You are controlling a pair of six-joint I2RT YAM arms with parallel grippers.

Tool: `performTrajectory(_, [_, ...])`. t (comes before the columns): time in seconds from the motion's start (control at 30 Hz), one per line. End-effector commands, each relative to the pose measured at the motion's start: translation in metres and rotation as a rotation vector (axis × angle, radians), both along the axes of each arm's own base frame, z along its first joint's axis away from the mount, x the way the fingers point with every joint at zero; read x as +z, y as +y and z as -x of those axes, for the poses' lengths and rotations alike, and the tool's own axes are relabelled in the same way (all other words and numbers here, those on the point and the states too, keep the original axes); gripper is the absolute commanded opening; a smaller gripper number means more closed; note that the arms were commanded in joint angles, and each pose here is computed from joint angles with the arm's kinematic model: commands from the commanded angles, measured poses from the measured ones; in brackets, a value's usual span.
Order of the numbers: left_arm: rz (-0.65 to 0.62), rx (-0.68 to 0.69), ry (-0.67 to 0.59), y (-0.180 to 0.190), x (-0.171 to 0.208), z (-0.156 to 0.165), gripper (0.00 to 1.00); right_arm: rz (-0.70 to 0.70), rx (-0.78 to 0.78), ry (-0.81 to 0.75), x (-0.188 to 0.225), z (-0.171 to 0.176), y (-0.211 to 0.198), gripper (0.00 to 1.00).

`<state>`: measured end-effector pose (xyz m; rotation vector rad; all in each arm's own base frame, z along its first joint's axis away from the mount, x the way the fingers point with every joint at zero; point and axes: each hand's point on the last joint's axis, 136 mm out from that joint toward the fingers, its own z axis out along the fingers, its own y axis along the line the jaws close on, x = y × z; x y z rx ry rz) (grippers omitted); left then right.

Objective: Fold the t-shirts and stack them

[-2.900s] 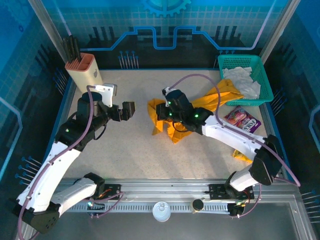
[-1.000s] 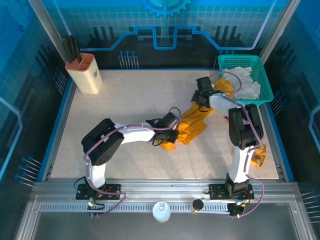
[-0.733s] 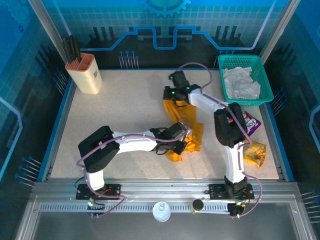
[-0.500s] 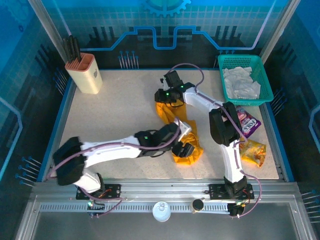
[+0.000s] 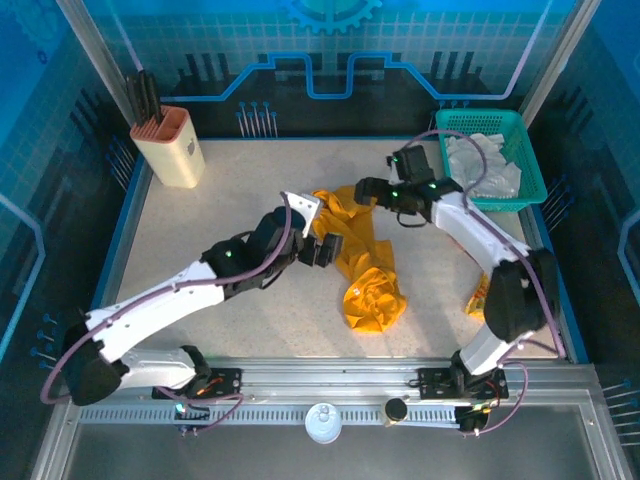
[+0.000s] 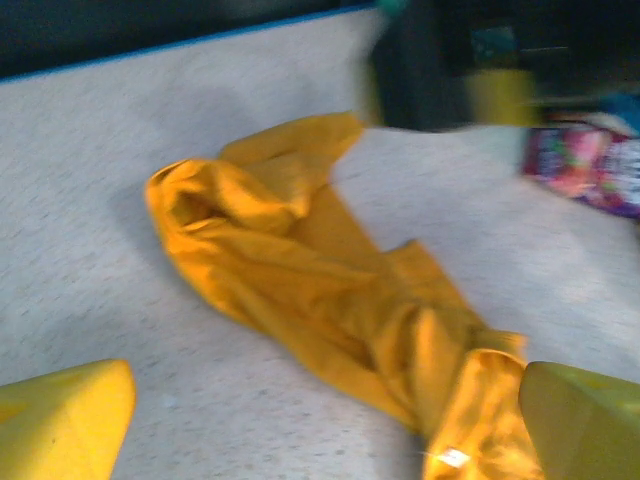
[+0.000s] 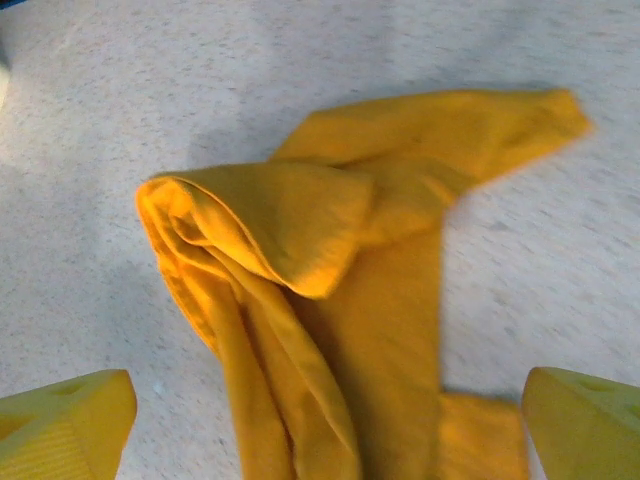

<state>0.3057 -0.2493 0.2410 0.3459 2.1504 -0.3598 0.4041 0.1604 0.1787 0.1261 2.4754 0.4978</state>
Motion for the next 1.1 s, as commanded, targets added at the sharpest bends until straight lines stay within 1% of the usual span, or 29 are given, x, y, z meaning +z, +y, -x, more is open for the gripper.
performTrajectory(0.0, [-0.005,0.069,0.113,0.006,-0.025,-0.034,0.99,0.025,-0.075,0.074,-0.018,0.039,-0.031,1.0])
performTrajectory(0.13, [-0.004,0.092,0.193,-0.001,-0.053,-0.089,0.99,-0.028,-0.117,0.109,-0.025,0.085,-0.043,0.99])
performTrajectory(0.27, [-0.033,0.096,0.237,-0.007,-0.087,-0.141,0.99,-0.091,-0.157,0.161,-0.045,0.125,-0.044,0.94])
performTrajectory(0.33, [-0.047,0.111,0.279,-0.006,-0.11,-0.166,0.99,-0.114,-0.168,0.19,-0.058,0.142,-0.041,0.92])
performTrajectory(0.43, [-0.045,0.139,0.344,-0.001,-0.142,-0.194,0.99,-0.133,-0.171,0.229,-0.078,0.159,-0.033,0.9])
performTrajectory(0.5, [-0.023,0.141,0.381,-0.001,-0.159,-0.205,0.99,-0.141,-0.159,0.258,-0.091,0.165,-0.025,0.88])
performTrajectory(0.57, [0.005,0.135,0.393,-0.003,-0.166,-0.21,0.99,-0.147,-0.142,0.281,-0.103,0.167,-0.015,0.85])
performTrajectory(0.6, [0.016,0.129,0.389,-0.005,-0.165,-0.21,0.96,-0.145,-0.135,0.292,-0.108,0.166,-0.01,0.82])
performTrajectory(0.63, [0.029,0.121,0.386,-0.006,-0.164,-0.209,0.9,-0.142,-0.127,0.293,-0.111,0.163,-0.005,0.78])
performTrajectory(0.67, [0.045,0.116,0.381,-0.007,-0.161,-0.208,0.81,-0.137,-0.12,0.287,-0.112,0.16,-0.001,0.74])
performTrajectory(0.7, [0.062,0.113,0.371,-0.008,-0.158,-0.206,0.64,-0.132,-0.113,0.276,-0.112,0.156,0.003,0.67])
performTrajectory(0.73, [0.078,0.114,0.361,-0.008,-0.154,-0.204,0.38,-0.123,-0.109,0.273,-0.113,0.153,0.006,0.57])
performTrajectory(0.8, [0.094,0.129,0.347,-0.003,-0.149,-0.199,0.06,-0.088,-0.101,0.263,-0.113,0.146,0.007,0.37])
performTrajectory(0.83, [0.1,0.137,0.34,0.0,-0.145,-0.196,0.0,-0.061,-0.101,0.257,-0.112,0.143,0.005,0.26])
performTrajectory(0.93, [0.109,0.179,0.305,0.018,-0.131,-0.186,0.0,0.033,-0.105,0.216,-0.101,0.133,-0.006,0.0])
performTrajectory(1.07, [0.084,0.287,0.232,0.061,-0.104,-0.162,0.0,0.146,-0.102,0.113,-0.072,0.116,-0.027,0.0])
